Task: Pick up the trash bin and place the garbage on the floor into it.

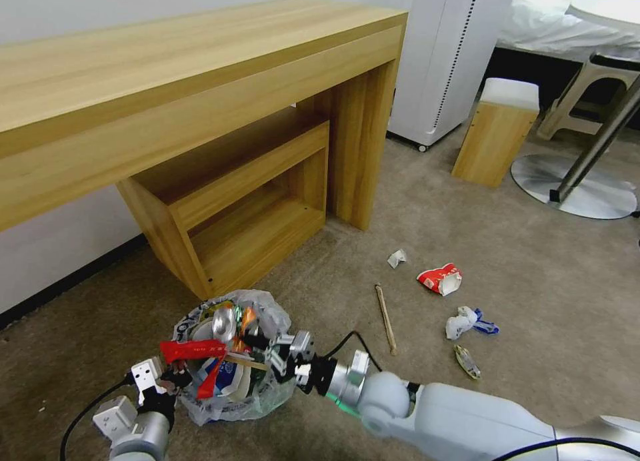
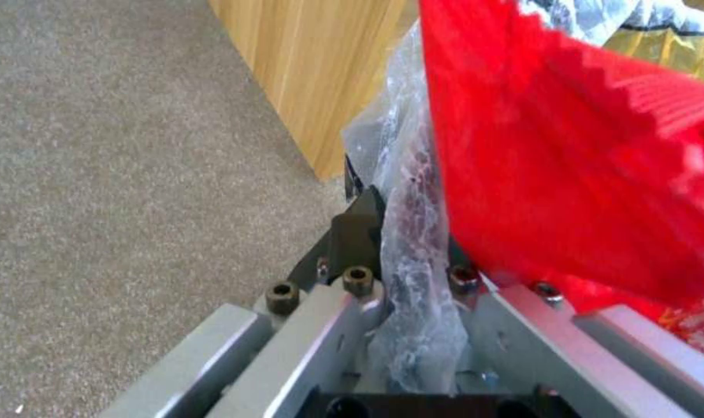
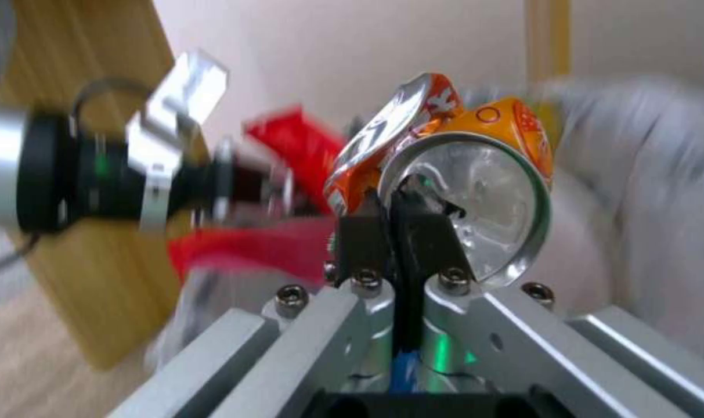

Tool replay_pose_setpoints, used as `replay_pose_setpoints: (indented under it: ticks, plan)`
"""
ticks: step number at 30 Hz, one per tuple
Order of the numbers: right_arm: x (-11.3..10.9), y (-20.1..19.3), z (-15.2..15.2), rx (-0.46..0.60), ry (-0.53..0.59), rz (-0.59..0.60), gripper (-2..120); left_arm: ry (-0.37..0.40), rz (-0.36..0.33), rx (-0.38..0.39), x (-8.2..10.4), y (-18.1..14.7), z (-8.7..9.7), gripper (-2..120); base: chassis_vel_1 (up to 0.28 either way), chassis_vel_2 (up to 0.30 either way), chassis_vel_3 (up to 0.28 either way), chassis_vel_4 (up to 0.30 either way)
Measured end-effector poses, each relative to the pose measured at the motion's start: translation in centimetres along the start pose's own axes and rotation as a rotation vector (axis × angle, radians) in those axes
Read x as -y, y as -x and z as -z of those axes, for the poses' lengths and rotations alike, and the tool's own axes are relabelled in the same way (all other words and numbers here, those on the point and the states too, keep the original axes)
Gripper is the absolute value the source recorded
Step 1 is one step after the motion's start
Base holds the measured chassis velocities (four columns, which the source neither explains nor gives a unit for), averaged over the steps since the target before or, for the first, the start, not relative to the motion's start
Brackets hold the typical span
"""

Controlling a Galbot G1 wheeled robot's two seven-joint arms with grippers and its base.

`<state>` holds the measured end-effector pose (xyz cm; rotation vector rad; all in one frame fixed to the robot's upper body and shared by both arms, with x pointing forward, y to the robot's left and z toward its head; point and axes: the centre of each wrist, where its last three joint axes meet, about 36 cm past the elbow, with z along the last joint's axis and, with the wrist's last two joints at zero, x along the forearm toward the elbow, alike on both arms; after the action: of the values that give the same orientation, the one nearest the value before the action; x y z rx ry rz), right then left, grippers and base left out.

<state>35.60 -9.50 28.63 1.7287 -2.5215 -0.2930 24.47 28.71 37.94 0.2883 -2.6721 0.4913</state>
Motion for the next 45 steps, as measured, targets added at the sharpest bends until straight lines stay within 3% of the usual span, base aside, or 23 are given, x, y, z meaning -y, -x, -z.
replay_pose_setpoints:
  ticks: [9,36,45]
  plan:
    - [-1.2,1.2,-1.0,-0.036,-0.009,-0.004,0,-0.003,-0.002,0.003,0.1,0.1,0.0,1,0.000,0.000,0.000,0.000]
    - [-2.5,0.3,-1.2,-0.073,-0.005,-0.034,96,-0.008,-0.004,0.004,0.1,0.6,0.2,1,0.000,0.000,0.000,0.000]
    - [-3.5,1.1,-1.3,-0.096,0.008,-0.022,88,-0.008,-0.002,0.003,0.2,0.4,0.2,1,0.000,0.000,0.000,0.000]
